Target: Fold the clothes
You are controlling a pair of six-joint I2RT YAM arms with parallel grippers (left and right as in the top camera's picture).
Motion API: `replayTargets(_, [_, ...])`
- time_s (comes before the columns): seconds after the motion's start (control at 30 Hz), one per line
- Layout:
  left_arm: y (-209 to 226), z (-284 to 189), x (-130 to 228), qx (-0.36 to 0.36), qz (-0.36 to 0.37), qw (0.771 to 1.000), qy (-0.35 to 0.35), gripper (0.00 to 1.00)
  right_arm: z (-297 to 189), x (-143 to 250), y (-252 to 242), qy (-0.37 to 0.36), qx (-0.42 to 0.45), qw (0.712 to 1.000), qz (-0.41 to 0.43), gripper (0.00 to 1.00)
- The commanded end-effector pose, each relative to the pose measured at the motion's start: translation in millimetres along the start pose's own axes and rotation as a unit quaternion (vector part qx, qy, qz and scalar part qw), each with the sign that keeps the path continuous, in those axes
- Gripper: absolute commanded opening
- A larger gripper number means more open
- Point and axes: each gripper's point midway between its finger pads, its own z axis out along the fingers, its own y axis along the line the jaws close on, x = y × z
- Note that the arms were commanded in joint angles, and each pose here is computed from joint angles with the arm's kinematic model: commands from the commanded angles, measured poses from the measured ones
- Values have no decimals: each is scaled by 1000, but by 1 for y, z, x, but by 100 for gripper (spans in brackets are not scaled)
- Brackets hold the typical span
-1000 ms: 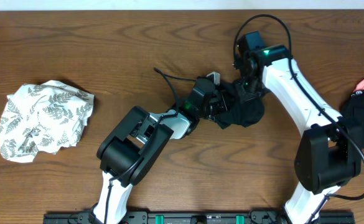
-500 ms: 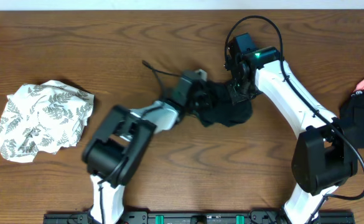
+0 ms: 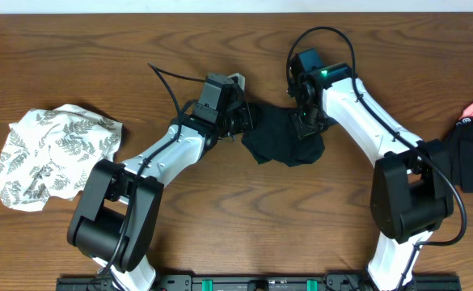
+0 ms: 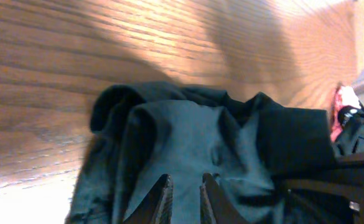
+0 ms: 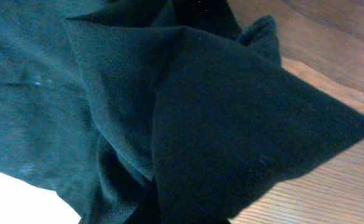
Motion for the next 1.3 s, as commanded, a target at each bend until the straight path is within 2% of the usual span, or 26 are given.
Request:
replayTargets(0.0, [10,-1,-8,-21,8,1000,-16,17,1,2,-2,3,19,1000,0,1])
replayTargets(0.27, [42,-57,-66,-38,-34,994,-93,17,-2,-14,26,-34,23,998,-47,1])
replayTargets(0.33, [55,-68,-70,-50,-51,993,-96,17,-4,-23,33,-55,36,995,-73,1])
replayTargets(0.5, [78,-81,-59,-84,-64,992,-70,17,-2,-37,52,-85,54,988,-121,1])
replayTargets(0.73, [70,-93,-60,-83,-53,992,-74,17,14,-36,66,-74,57,982,-162,1])
replayTargets(0.87, [85,-90,-33,-110,-99,989,-28,17,14,-36,63,-74,57,983,-158,1])
replayTargets(1.13, [93,-58,1,-120,-127,984,24,14,14,-34,63,-70,57,983,-158,1])
replayTargets(1.27, [80,-27,14,-89,-129,987,47,13,15,-33,64,-68,56,986,-143,1])
